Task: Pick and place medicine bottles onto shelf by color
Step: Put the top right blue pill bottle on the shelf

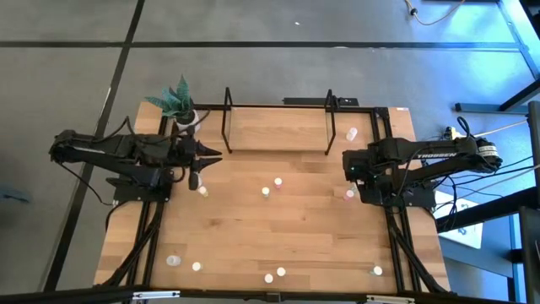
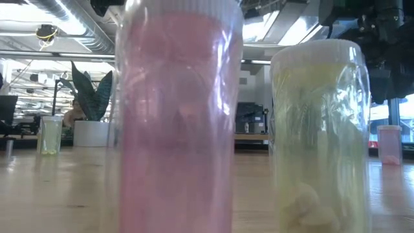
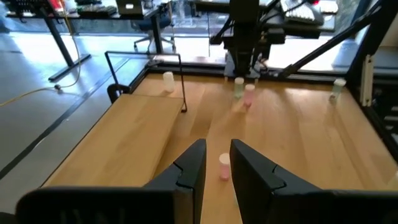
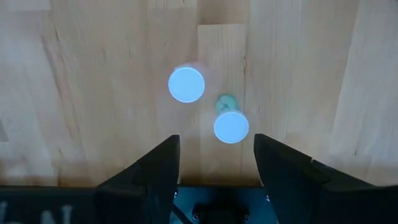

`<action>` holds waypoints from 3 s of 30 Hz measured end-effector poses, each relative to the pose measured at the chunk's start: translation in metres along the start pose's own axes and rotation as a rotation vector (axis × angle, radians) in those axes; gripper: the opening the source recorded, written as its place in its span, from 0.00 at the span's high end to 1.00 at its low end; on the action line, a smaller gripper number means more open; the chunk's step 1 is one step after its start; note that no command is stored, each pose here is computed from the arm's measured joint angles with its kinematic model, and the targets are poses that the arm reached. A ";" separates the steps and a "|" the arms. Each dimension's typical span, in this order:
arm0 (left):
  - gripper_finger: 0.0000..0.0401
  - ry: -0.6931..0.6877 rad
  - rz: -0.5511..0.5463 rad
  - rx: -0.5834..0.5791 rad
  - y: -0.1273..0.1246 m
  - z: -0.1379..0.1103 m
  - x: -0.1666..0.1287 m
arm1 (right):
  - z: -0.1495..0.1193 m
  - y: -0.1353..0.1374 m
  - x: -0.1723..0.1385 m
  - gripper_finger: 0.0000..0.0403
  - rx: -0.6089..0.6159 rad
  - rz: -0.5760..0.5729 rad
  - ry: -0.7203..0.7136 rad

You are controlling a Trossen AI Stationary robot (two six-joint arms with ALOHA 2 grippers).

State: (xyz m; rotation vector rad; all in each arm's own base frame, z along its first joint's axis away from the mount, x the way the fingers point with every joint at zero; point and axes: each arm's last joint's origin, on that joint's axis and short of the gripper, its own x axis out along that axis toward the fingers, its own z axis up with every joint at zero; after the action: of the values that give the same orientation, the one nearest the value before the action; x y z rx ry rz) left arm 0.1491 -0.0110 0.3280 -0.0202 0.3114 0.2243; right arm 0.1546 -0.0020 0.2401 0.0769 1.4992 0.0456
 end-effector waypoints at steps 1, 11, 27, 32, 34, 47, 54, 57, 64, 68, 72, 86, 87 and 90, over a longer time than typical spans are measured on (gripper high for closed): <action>0.83 0.005 0.001 0.001 -0.001 0.000 0.002 | 0.000 0.000 0.000 0.49 0.000 0.000 0.000; 0.83 0.085 -0.047 0.099 -0.012 0.037 0.020 | 0.000 0.000 0.000 0.49 0.000 0.000 0.000; 0.83 0.441 -0.075 0.077 -0.027 0.031 0.057 | 0.000 0.000 0.000 0.49 0.000 0.000 0.000; 0.83 0.440 -0.072 0.078 -0.027 0.031 0.057 | 0.000 0.000 0.000 0.49 0.000 0.000 0.000; 0.83 0.439 -0.072 0.077 -0.027 0.031 0.057 | 0.000 0.000 0.000 0.49 0.000 0.000 0.000; 0.83 0.438 -0.072 0.077 -0.027 0.031 0.057 | 0.000 0.000 0.000 0.49 0.000 0.000 0.000; 0.83 0.438 -0.071 0.077 -0.027 0.031 0.057 | 0.000 0.000 0.000 0.49 0.000 0.000 0.000; 0.83 0.437 -0.071 0.077 -0.027 0.031 0.057 | 0.000 0.000 0.000 0.49 0.000 0.000 0.000; 0.83 0.437 -0.071 0.077 -0.027 0.031 0.057 | 0.000 0.000 0.000 0.49 0.000 0.000 0.000; 0.83 0.437 -0.072 0.077 -0.027 0.031 0.057 | 0.000 0.000 0.000 0.49 0.000 0.000 -0.001; 0.83 0.437 -0.071 0.077 -0.027 0.031 0.057 | 0.002 0.000 0.000 0.49 0.000 0.000 -0.024; 0.83 0.436 -0.072 0.077 -0.027 0.031 0.057 | 0.008 0.000 -0.001 0.49 0.134 0.006 -0.085; 0.83 0.436 -0.071 0.077 -0.027 0.031 0.057 | 0.008 0.000 -0.001 0.49 0.158 0.006 -0.086; 0.83 0.436 -0.072 0.077 -0.027 0.031 0.057 | 0.008 -0.001 -0.001 0.49 0.215 -0.034 -0.090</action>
State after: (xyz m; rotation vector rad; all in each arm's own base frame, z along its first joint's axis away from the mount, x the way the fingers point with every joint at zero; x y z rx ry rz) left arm 0.2175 -0.0235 0.3401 -0.0037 0.7522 0.1348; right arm 0.1627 -0.0035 0.2412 0.2237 1.4111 -0.1443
